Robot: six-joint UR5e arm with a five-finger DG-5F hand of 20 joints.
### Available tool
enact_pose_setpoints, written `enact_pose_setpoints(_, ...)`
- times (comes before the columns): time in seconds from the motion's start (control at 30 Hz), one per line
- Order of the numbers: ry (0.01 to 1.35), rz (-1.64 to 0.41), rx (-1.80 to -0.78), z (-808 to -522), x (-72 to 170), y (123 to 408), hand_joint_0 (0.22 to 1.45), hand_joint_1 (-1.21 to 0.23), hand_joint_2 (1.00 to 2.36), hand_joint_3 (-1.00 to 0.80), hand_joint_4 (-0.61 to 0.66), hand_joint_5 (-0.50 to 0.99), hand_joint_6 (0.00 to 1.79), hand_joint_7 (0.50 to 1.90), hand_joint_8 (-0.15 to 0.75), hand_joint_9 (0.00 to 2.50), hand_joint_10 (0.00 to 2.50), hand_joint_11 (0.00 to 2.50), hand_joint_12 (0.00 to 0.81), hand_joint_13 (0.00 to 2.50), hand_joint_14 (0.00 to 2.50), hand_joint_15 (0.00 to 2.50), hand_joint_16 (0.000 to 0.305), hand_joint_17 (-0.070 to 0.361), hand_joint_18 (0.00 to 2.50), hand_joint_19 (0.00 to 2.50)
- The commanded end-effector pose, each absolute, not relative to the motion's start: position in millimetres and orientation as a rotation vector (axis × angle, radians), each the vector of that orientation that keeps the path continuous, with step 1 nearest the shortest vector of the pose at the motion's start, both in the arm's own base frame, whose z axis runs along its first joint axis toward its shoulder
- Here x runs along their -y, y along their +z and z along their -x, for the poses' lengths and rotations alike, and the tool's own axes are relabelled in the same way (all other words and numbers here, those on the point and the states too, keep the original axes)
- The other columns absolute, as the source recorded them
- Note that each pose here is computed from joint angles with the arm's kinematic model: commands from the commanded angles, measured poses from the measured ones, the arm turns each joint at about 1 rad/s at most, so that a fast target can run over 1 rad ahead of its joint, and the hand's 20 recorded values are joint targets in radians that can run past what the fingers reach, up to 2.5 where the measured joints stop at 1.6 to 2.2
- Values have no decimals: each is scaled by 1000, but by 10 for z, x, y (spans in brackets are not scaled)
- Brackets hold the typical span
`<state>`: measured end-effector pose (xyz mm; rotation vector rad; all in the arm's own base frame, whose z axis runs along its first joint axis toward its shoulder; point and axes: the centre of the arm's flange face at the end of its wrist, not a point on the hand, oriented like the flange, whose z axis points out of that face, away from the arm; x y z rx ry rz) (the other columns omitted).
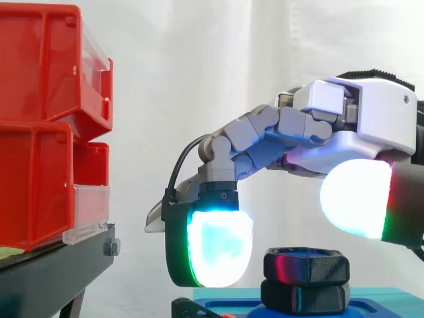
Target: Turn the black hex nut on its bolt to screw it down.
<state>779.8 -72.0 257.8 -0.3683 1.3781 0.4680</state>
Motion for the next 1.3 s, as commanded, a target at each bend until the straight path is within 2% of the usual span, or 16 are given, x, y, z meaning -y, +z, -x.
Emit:
enact_pose_setpoints(0.0,470,367,-1385,-7792,717,2570,474,-287,1000,-500,229,-115,747,1034,315,676,7,212,367,632,9,263,55,124,602,343)
enact_pose_setpoints(0.8,456,365,-1402,-7749,907,2536,474,-294,1000,-500,219,-128,795,1025,317,678,6,222,367,634,8,261,55,123,606,345)
enact_pose_setpoints(1.07,457,381,-1405,-7723,970,2528,473,-370,1000,-500,230,-153,815,952,312,670,6,217,367,637,9,265,55,124,603,358)
enact_pose_setpoints(1.27,455,377,-1411,-7710,1005,2532,426,-348,1000,-500,252,-152,818,906,332,680,6,220,389,657,8,265,61,136,639,348)
